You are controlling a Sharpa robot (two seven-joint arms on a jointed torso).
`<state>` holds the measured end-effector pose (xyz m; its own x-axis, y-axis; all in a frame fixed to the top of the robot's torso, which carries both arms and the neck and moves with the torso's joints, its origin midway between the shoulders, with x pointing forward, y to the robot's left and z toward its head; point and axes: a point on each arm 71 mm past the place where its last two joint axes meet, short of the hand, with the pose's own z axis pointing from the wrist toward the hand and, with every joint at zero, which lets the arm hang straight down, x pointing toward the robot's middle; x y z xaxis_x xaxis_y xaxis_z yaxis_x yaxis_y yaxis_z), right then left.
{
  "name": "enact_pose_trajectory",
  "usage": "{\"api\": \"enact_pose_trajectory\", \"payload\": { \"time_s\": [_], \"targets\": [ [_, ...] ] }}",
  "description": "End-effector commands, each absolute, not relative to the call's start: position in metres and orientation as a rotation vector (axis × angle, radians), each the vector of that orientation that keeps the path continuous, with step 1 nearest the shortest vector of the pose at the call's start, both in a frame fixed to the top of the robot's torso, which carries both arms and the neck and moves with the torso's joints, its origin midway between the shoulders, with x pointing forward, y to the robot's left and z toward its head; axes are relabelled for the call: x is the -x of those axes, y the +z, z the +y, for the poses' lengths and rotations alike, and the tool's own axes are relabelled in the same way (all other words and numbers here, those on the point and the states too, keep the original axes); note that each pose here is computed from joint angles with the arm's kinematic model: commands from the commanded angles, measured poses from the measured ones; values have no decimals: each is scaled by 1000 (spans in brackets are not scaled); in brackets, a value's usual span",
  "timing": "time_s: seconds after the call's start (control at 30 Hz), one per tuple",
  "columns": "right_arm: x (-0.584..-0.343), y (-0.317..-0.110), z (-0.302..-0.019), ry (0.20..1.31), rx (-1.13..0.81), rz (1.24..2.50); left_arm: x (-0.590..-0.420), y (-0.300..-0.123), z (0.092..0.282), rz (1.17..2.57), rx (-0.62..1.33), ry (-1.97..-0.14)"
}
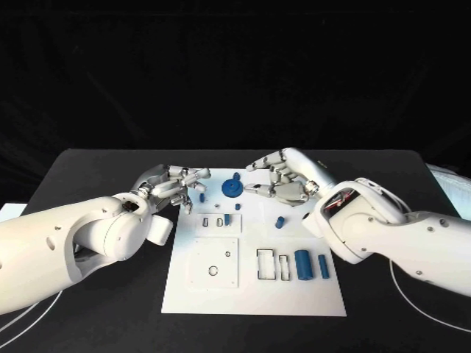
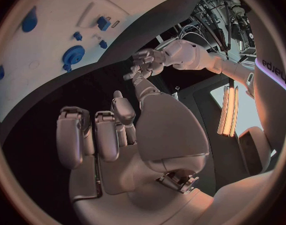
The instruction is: Assemble the parts on the task board
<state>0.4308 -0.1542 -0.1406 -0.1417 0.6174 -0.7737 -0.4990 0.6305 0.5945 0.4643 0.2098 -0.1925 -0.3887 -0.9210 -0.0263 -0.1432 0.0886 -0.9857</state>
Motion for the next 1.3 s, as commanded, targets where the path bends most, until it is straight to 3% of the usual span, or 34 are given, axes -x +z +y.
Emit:
{"api": "enact_pose_trajectory", "payload": {
  "time_s": [0.03,0.17,0.33,0.97,1.3],
  "targets": [
    [-435,-135,-169,1051,-243,1442,-463,-202,205,1994,871,-1063],
    [-442,-129,-190,1007,-286,1447,-469,-201,206,2167,709,-810],
    [-445,-129,-201,981,-305,1469,-476,-196,201,2238,558,-645],
    [-449,-133,-210,944,-334,1527,-503,-192,152,2372,296,-442],
    [-451,-135,-209,937,-333,1541,-509,-192,144,2389,233,-365]
  ]
}}
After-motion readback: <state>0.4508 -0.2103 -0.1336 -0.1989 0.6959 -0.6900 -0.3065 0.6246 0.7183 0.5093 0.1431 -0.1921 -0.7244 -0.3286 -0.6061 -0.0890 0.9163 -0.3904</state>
